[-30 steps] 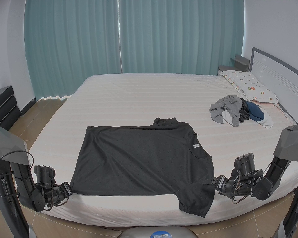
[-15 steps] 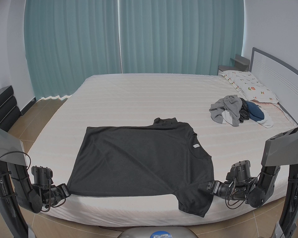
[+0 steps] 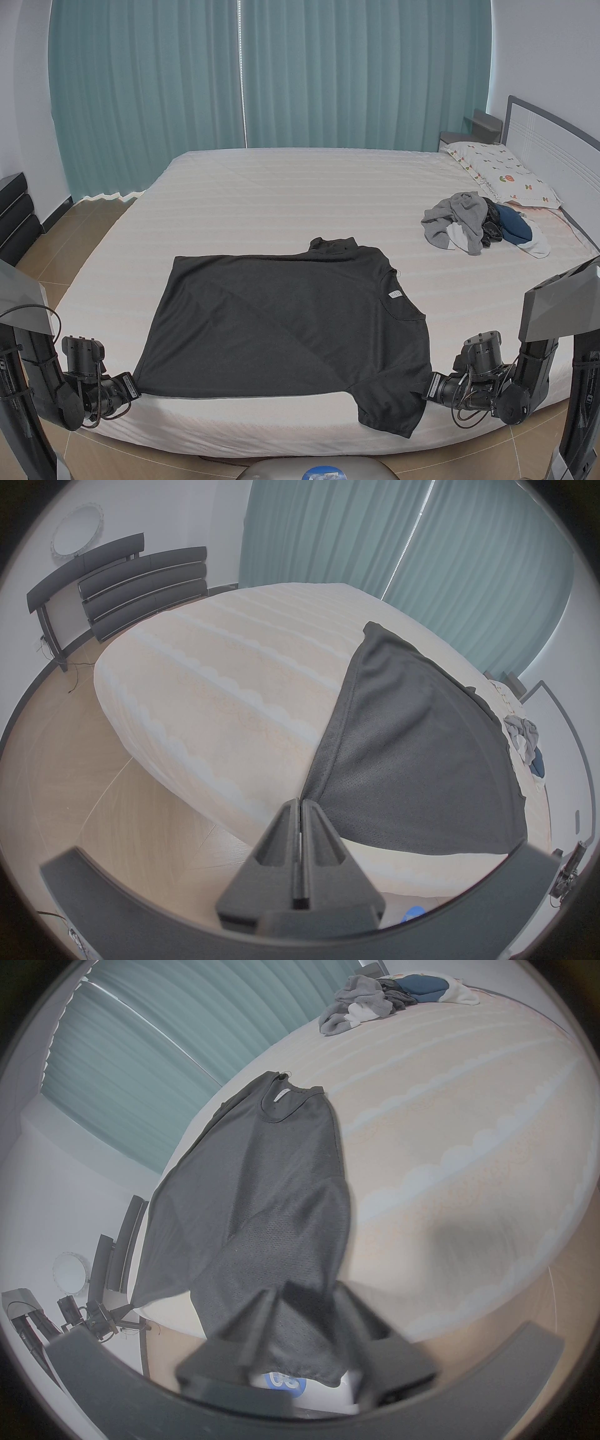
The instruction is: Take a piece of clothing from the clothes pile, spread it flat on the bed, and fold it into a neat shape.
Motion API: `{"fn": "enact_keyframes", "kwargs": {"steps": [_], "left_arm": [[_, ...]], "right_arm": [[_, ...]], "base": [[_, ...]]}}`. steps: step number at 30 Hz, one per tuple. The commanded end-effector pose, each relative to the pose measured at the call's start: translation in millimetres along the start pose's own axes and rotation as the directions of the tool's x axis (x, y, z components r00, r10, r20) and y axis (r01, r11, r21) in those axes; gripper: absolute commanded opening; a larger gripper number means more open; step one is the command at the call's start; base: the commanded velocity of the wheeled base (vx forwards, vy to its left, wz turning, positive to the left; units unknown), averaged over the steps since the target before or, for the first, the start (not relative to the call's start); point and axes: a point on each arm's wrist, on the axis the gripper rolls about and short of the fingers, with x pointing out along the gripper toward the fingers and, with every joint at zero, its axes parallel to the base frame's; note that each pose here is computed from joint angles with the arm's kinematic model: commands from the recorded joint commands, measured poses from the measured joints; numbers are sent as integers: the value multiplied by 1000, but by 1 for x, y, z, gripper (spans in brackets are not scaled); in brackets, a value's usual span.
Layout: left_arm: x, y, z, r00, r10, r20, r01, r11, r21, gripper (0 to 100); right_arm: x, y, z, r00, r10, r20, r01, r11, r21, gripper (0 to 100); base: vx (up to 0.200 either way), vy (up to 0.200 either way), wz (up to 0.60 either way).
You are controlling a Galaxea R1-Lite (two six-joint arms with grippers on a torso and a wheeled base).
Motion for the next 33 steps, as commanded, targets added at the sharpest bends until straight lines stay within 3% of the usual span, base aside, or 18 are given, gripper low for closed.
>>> {"fn": "enact_keyframes", "kwargs": {"steps": [1, 18, 26, 33], "left_arm": [[1, 0, 0, 1000, 2, 1, -2, 1000, -2, 0], [1, 4, 0, 1000, 13, -6, -13, 1000, 9, 0], [0, 5, -3, 1000, 19, -17, -18, 1000, 25, 0], [-2, 8, -8, 999, 29, -39, -27, 998, 52, 0]], "right_arm": [[-8, -2, 0, 1000, -11, -1, 11, 1000, -10, 0], [-38, -21, -8, 997, -74, -27, 70, 989, -129, 0], [-48, -28, -20, 991, -110, -80, 90, 971, -222, 0], [-47, -29, -24, 988, -119, -98, 93, 967, -239, 0]], "base": [[0, 0, 0], [0, 0, 0], [0, 0, 0], [0, 0, 0]]}}
